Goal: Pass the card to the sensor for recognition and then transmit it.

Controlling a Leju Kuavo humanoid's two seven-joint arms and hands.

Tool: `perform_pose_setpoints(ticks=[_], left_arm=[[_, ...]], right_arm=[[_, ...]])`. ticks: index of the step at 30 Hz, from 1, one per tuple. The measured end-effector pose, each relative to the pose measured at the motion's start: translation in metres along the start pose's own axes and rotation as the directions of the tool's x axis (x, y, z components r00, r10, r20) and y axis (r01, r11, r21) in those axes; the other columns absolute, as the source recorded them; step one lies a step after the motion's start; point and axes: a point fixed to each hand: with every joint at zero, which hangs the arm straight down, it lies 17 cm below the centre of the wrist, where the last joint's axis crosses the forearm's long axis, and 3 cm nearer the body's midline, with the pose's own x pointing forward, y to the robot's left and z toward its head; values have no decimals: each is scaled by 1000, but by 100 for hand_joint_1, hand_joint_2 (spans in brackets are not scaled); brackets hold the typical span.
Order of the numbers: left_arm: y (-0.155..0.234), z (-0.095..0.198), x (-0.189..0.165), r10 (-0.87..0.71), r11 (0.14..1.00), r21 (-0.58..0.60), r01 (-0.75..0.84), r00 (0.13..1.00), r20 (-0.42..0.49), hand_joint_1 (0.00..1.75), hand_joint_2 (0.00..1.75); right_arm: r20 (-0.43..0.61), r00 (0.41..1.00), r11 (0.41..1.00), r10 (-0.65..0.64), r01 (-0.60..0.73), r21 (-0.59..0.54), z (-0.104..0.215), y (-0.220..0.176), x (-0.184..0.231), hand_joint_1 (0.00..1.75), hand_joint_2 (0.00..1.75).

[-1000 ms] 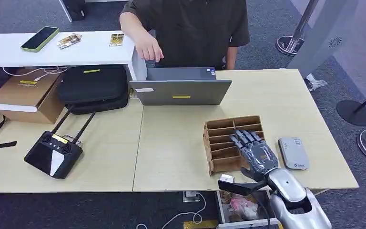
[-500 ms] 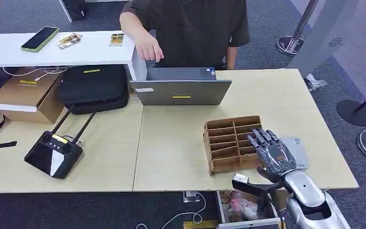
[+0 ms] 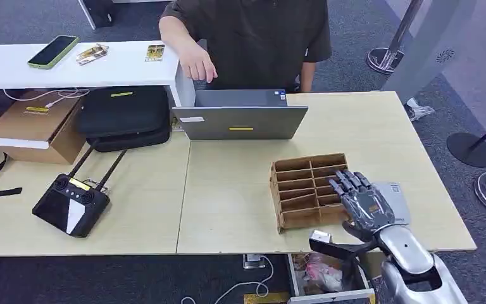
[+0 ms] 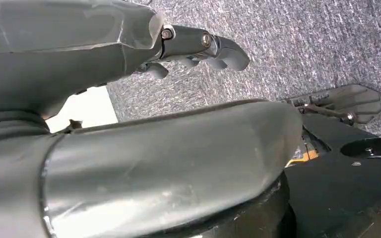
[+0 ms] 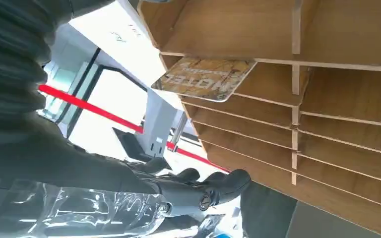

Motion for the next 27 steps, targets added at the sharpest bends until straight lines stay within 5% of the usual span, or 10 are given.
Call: perform_pose_setpoints(ticks=[27], left_arm=[[2, 0, 0, 23, 1000, 3, -23, 1000, 0, 0, 0]], right_arm=[[39, 999, 1000, -2, 3, -12, -21, -3, 19, 0, 175]])
